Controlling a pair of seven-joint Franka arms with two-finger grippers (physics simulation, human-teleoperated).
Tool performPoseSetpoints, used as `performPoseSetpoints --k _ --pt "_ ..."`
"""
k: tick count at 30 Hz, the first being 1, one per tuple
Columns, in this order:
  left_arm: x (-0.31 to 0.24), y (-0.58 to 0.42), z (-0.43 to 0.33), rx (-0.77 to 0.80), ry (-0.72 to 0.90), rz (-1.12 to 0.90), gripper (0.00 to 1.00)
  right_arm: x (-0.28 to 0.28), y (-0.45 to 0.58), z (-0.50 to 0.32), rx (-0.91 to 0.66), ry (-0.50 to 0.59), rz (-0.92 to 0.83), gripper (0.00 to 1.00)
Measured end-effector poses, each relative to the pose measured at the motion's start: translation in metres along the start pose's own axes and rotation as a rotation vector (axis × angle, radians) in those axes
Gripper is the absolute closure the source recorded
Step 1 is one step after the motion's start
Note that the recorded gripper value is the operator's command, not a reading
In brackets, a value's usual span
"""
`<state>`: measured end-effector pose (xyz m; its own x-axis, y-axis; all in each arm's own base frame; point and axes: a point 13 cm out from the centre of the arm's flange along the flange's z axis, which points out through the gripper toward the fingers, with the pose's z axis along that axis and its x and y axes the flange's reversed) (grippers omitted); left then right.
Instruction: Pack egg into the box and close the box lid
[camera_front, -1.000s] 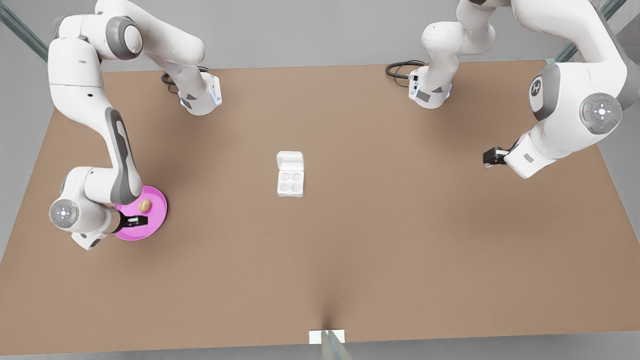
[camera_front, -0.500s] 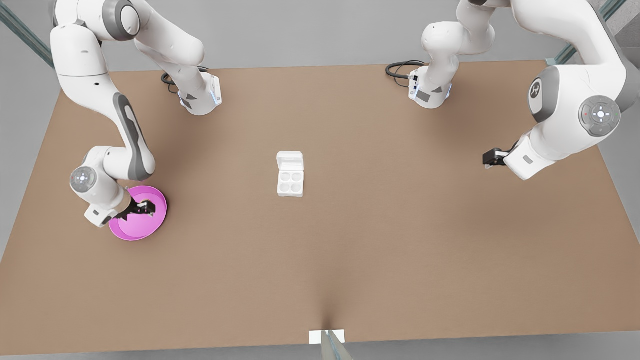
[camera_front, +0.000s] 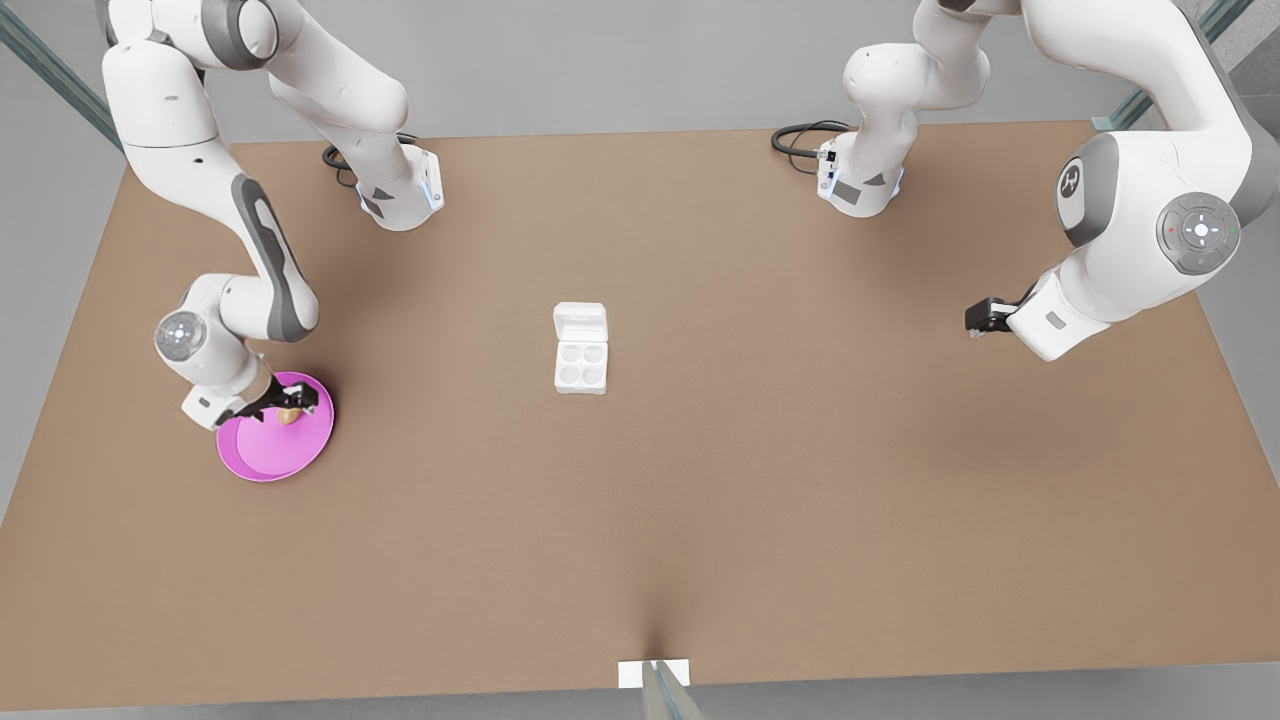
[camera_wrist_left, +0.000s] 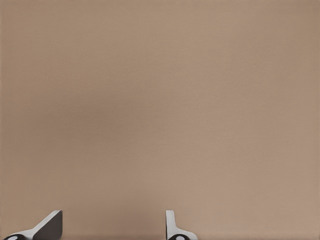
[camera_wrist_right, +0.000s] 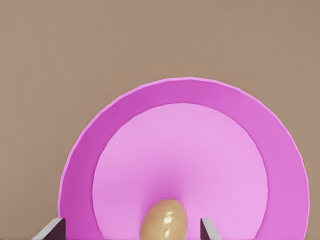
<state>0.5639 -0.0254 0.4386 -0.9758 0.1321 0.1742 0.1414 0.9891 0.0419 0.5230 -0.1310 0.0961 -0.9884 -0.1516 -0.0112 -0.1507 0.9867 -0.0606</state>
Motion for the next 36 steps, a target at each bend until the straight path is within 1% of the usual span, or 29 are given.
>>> performPoseSetpoints --k 7,14,22,27,36 --pt "-0.002 0.000 0.004 0.001 0.006 0.000 0.00 0.007 -0.001 0.026 -0.018 0.011 0.016 0.00" --pt "-0.002 0.000 0.004 0.000 0.006 0.000 0.00 0.005 -0.005 0.037 -0.020 -0.010 0.028 0.00" --pt "-0.003 0.000 0.005 0.000 0.007 0.001 0.00 0.025 -0.039 0.040 -0.011 -0.011 0.082 0.00" --pt "-0.004 0.000 0.007 0.001 0.009 0.001 0.00 0.042 -0.032 0.048 -0.022 0.014 0.082 0.00" --pt "-0.004 0.000 0.008 0.001 0.010 0.001 0.00 0.041 -0.023 0.050 -0.026 0.017 0.073 0.00"
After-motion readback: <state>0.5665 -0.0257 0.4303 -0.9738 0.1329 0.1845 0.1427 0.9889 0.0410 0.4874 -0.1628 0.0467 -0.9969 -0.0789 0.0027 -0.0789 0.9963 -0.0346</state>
